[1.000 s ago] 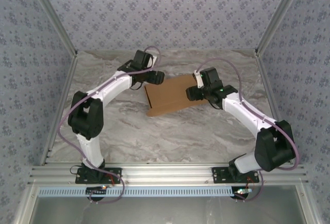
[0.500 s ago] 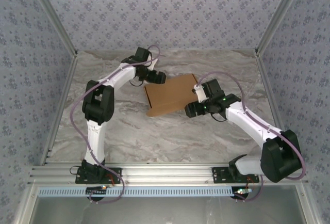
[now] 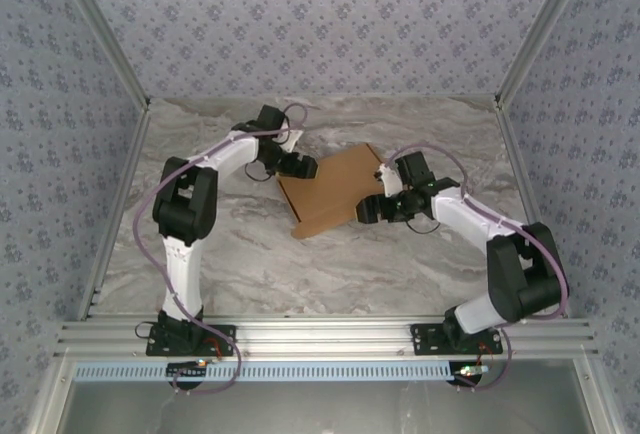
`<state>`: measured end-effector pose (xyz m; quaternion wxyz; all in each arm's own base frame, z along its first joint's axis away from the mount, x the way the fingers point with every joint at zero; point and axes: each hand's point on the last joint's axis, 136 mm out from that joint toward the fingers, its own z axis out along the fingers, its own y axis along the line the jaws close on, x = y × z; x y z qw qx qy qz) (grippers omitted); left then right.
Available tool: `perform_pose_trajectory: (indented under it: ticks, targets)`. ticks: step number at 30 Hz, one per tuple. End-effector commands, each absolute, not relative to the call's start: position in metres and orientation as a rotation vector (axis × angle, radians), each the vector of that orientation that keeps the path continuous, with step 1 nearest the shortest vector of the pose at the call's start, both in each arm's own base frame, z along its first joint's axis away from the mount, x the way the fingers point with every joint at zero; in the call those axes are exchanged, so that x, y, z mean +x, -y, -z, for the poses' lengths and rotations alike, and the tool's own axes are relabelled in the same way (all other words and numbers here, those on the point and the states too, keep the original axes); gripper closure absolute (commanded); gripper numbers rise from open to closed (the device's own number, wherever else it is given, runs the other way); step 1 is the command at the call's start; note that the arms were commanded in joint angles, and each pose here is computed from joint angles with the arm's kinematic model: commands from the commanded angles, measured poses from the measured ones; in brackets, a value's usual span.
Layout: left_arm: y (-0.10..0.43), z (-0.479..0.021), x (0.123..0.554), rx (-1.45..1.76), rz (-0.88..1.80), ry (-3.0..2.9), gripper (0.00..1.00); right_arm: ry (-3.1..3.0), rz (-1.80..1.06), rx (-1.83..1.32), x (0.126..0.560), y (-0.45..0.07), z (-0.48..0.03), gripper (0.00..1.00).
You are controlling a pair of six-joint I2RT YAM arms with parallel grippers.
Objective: Fold the paper box
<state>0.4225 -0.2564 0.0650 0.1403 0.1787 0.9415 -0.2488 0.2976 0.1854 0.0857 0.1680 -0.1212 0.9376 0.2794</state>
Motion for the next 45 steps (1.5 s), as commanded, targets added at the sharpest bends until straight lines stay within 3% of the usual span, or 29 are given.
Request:
perform_pose_trajectory:
  ticks: [1,13,25,33,37,45]
  targets:
    - [0.253,-0.080,0.405,0.489,0.768,-2.697,0.13,-2.625,-0.886,-0.286,0.317,-0.187,-0.097,0.25]
    - [0.254,-0.085,0.335,0.499,0.791,-2.677,0.08,-2.625,-0.868,-0.186,0.367,-0.162,-0.090,0.29]
    - [0.261,-0.091,0.373,0.513,0.775,-2.632,0.03,-2.606,-0.878,-0.151,0.344,-0.157,-0.100,0.23]
    - [0.269,-0.069,0.380,0.543,0.785,-2.686,0.12,-2.581,-1.019,-0.111,0.322,-0.182,-0.090,0.23]
    - [0.267,-0.057,0.375,0.540,0.783,-2.718,0.19,-2.558,-1.121,-0.077,0.321,-0.197,-0.082,0.28]
    - [0.262,-0.039,0.362,0.502,0.799,-2.753,0.25,-2.562,-1.203,-0.025,0.324,-0.206,-0.062,0.49]
